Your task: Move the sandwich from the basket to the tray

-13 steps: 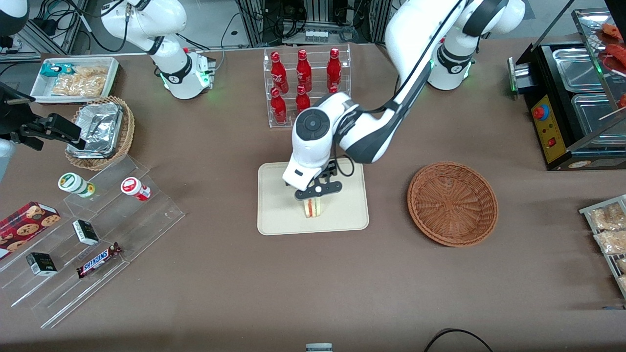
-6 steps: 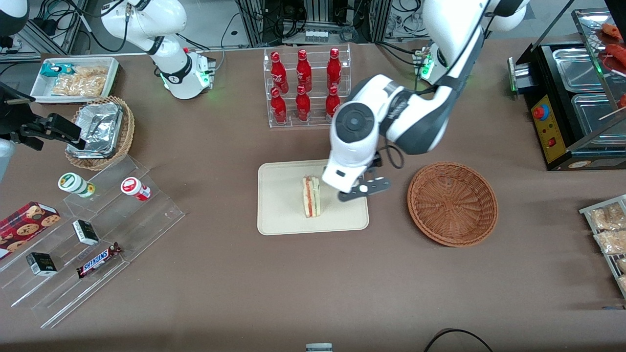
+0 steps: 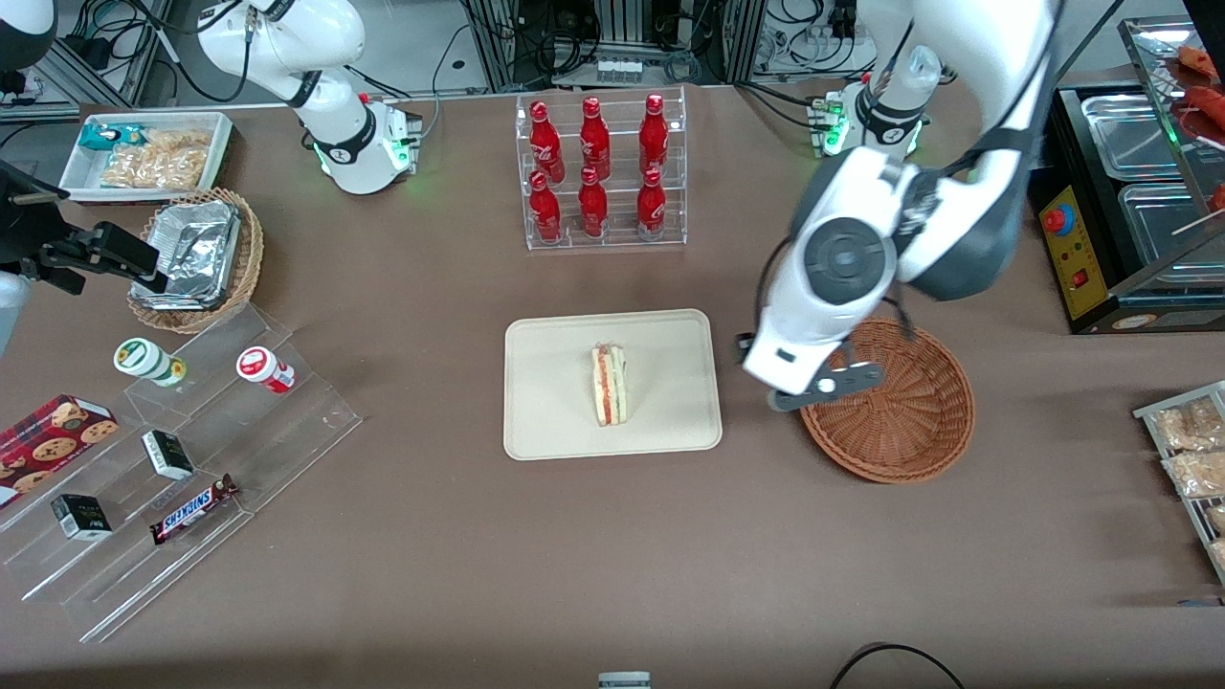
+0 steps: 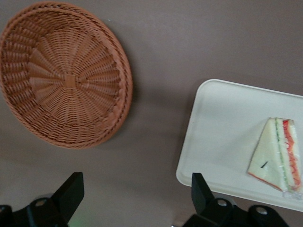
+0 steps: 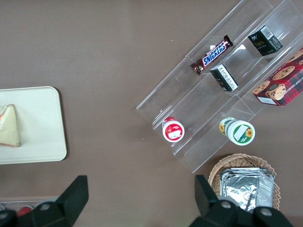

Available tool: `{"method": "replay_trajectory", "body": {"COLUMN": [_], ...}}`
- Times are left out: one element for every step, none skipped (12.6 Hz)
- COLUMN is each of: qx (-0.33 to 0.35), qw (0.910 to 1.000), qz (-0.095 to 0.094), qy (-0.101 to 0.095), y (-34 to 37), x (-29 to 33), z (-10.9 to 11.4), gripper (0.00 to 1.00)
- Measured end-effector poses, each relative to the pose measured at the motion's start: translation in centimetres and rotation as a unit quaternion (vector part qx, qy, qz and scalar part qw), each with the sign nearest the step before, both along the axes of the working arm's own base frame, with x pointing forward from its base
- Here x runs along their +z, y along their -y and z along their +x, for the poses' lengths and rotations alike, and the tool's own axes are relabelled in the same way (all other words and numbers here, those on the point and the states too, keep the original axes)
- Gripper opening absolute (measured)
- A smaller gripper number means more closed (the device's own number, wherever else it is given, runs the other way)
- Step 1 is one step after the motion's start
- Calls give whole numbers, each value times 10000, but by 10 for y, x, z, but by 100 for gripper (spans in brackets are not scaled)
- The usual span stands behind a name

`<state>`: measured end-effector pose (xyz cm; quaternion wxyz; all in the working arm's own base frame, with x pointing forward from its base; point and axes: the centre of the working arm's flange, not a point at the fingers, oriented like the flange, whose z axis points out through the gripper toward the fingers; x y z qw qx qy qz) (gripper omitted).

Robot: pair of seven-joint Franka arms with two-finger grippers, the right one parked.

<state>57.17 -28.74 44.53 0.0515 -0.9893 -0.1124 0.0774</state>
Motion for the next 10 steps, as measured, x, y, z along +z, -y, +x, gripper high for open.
{"method": "replay_trajectory", "body": {"qx": [-70, -157, -252, -340, -414, -467, -535, -613, -718, -872], "qw": [10000, 9999, 9997, 9994, 9991, 9988, 9984, 9978, 9970, 9955], "qz": [-11, -23, -37, -51, -63, -68, -74, -85, -114, -151], "qy": [-14, -31, -51, -66, -79, -112, -172, -234, -277, -337], "y": [-17, -32, -49, -64, -79, -96, -113, -129, -147, -161], "x": [5, 10, 14, 19, 24, 30, 38, 48, 62, 72], "z": [-2, -5, -8, -12, -16, -21, -25, -29, -34, -37], "gripper": [100, 100, 100, 100, 100, 100, 100, 100, 100, 100]}}
